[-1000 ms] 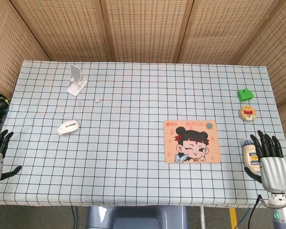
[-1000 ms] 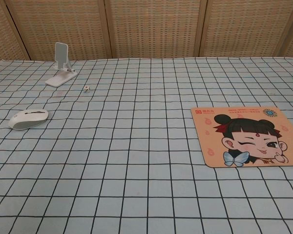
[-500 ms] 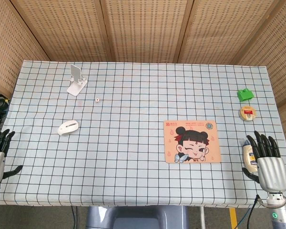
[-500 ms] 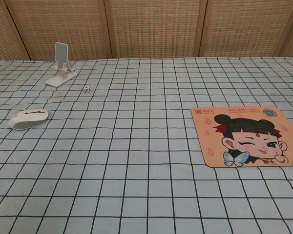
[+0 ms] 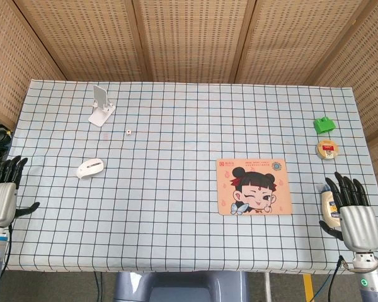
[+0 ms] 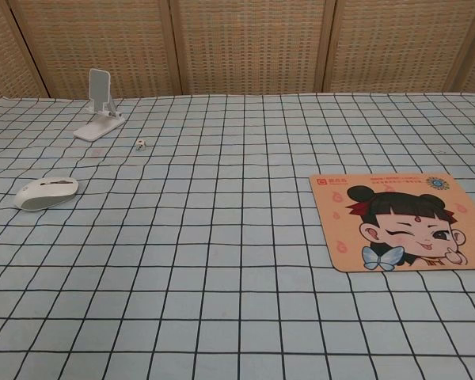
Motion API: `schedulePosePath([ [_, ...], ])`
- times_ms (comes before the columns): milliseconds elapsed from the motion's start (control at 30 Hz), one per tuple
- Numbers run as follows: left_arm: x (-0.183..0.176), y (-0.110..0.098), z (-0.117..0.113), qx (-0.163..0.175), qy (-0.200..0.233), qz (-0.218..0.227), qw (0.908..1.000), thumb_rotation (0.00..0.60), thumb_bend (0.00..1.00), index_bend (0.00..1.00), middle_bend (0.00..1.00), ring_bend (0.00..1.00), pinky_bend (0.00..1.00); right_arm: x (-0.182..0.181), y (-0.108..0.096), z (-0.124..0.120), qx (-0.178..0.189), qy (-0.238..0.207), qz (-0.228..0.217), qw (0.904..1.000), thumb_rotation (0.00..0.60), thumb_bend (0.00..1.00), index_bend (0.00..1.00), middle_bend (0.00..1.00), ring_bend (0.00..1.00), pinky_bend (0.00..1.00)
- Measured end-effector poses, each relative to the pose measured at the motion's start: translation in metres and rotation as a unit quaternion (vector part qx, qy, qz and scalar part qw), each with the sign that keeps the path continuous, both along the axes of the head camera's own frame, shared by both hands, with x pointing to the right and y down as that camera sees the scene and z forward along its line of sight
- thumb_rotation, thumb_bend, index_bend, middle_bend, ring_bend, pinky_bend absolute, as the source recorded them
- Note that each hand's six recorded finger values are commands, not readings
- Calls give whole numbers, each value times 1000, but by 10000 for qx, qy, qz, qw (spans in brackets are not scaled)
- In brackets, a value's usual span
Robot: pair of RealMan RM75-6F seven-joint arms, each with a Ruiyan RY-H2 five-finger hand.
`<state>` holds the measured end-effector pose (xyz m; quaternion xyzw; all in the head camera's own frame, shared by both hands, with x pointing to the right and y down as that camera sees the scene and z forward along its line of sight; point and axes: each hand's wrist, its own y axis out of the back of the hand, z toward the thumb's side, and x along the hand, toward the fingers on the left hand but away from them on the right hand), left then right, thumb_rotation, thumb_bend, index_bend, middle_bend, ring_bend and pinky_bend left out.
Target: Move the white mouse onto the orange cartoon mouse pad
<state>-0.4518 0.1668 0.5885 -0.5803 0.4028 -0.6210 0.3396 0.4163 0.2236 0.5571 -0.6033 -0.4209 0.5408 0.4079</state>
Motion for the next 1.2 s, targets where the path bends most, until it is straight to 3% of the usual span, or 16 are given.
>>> schedulePosePath([
  [167, 9, -22, 17, -271, -158, -124, 9994, 600, 91, 151, 0, 0, 18, 1, 0, 1, -66, -63, 3, 10000, 600, 84, 0, 0, 0, 0],
  [333, 21, -44, 40, -531, -306, -385, 9974, 600, 92, 224, 10, 32, 155, 2, 0, 3, -127, -146, 26, 9998, 600, 84, 0, 0, 0, 0],
  [500, 30, -64, 65, -777, -468, -597, 9941, 600, 91, 251, 37, 57, 184, 3, 0, 4, -172, -180, 26, 9997, 600, 85, 0, 0, 0, 0],
  [800, 42, -84, 107, -1233, -464, -969, 9865, 600, 91, 266, 51, 77, 201, 4, 0, 4, -234, -286, 37, 9993, 600, 84, 0, 0, 0, 0],
  [1133, 75, -94, 139, -1496, -307, -971, 9835, 600, 101, 298, 78, 98, 223, 6, -1, 5, -270, -337, 54, 9991, 600, 84, 0, 0, 0, 0],
  [1200, 81, -95, 143, -1523, -308, -947, 9833, 600, 140, 304, 80, 100, 224, 6, -1, 5, -275, -345, 57, 9990, 600, 84, 0, 0, 0, 0],
])
